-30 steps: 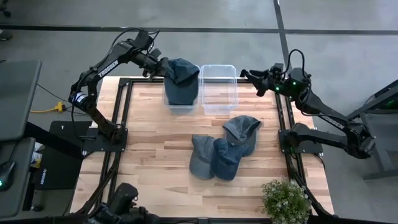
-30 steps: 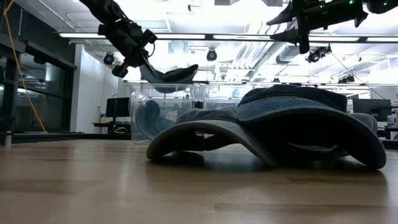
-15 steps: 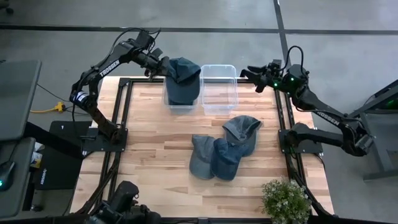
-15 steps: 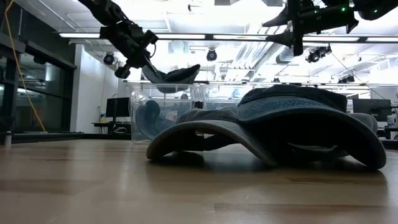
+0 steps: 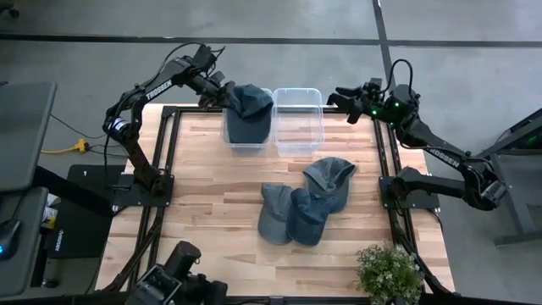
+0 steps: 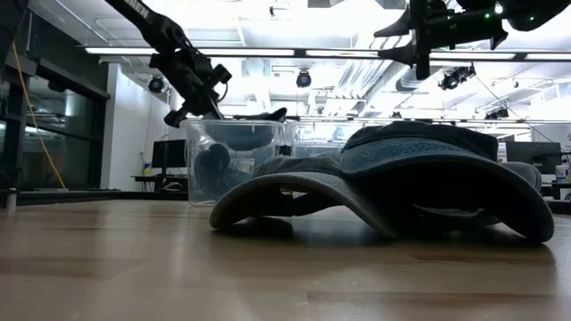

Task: Pick and place caps into container
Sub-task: Put the left blue cap into the left transparent container, then put the right gray cap into the right transparent container

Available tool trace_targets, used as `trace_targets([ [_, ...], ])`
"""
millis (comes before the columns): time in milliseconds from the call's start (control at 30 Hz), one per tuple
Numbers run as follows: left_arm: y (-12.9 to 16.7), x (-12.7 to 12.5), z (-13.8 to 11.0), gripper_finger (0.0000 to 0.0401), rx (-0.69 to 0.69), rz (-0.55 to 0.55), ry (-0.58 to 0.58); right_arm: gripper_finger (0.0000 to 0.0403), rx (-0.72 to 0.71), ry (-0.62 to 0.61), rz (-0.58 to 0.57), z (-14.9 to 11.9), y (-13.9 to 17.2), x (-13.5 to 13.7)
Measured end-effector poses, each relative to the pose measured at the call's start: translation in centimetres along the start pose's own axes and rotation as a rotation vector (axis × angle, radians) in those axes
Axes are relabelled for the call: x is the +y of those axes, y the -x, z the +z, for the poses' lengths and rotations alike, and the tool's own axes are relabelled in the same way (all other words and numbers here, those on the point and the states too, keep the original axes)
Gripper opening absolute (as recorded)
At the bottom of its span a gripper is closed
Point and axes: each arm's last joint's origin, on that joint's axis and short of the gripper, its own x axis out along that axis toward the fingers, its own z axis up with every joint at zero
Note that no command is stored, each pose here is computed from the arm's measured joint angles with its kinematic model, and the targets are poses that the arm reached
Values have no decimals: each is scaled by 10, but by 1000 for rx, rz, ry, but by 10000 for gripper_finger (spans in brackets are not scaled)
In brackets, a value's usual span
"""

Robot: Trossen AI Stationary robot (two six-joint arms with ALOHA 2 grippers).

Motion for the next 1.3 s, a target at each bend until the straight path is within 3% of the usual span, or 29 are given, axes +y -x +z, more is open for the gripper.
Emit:
trace_targets([
  [233,1,3,-2,78,-25,89,-5,222,26,-12,-14,-3,0,-1],
  [400,6,-1,-2,128,-46,105,-88,222,30,-14,-16,-3,0,-1],
  [667,33,-26,3,217,-97,115,-186,222,58,-37,-31,-6,0,-3],
  [833,68,-49,-2,228,-156,266,-294,222,70,-43,-37,-7,0,-3],
  [933,79,-61,-5,229,-178,281,-331,222,82,-34,-42,-2,0,-1],
  [1133,71,-76,-16,229,-142,274,-379,222,161,57,-81,16,2,10],
  [1300,61,-86,-24,229,-166,413,-443,222,239,114,-161,30,7,18],
])
